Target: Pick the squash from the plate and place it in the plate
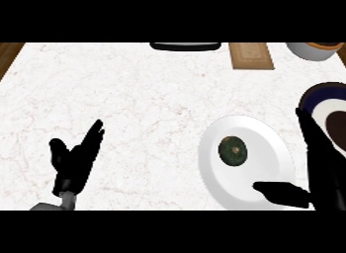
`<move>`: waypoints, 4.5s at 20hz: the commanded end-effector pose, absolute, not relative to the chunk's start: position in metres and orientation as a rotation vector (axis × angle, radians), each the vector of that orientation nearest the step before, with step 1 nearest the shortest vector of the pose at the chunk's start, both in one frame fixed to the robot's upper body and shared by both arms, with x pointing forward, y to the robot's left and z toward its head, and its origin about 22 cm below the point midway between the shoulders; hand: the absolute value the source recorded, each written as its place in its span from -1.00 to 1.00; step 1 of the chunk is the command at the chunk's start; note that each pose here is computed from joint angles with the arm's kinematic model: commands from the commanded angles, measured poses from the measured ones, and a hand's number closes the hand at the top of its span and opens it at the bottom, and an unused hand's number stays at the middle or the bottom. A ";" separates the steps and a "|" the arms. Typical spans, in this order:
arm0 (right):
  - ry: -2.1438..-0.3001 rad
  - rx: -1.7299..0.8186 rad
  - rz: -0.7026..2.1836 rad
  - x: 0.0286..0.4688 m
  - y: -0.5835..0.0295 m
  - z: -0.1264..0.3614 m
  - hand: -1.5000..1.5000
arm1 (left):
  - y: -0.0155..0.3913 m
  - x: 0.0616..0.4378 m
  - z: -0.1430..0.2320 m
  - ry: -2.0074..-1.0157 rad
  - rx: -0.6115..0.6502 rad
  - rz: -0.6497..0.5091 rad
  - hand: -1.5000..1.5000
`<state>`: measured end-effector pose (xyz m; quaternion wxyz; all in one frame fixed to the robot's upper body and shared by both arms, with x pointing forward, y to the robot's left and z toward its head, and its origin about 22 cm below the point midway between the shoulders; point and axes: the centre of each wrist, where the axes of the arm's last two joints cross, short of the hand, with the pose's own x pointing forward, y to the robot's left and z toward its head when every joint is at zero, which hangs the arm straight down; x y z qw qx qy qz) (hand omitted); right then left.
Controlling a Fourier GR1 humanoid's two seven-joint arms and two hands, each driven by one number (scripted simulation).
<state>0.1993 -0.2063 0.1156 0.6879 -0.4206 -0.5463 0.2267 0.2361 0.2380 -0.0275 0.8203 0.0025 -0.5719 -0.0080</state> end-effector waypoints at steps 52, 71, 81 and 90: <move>-1.182 -0.953 0.862 0.200 -0.136 0.009 1.00 | 0.236 0.229 -0.030 -1.173 0.001 0.019 0.00; -1.804 -1.039 0.069 0.094 -0.191 0.093 1.00 | 0.247 0.228 -0.032 -1.179 0.025 0.016 0.00; -1.768 -1.129 -0.166 0.142 -0.268 0.070 1.00 | 0.234 0.229 -0.034 -1.192 -0.010 0.017 0.00; -1.733 -1.238 -0.286 0.226 -0.358 0.072 1.00 | 0.227 0.242 -0.038 -1.183 -0.021 -0.030 0.00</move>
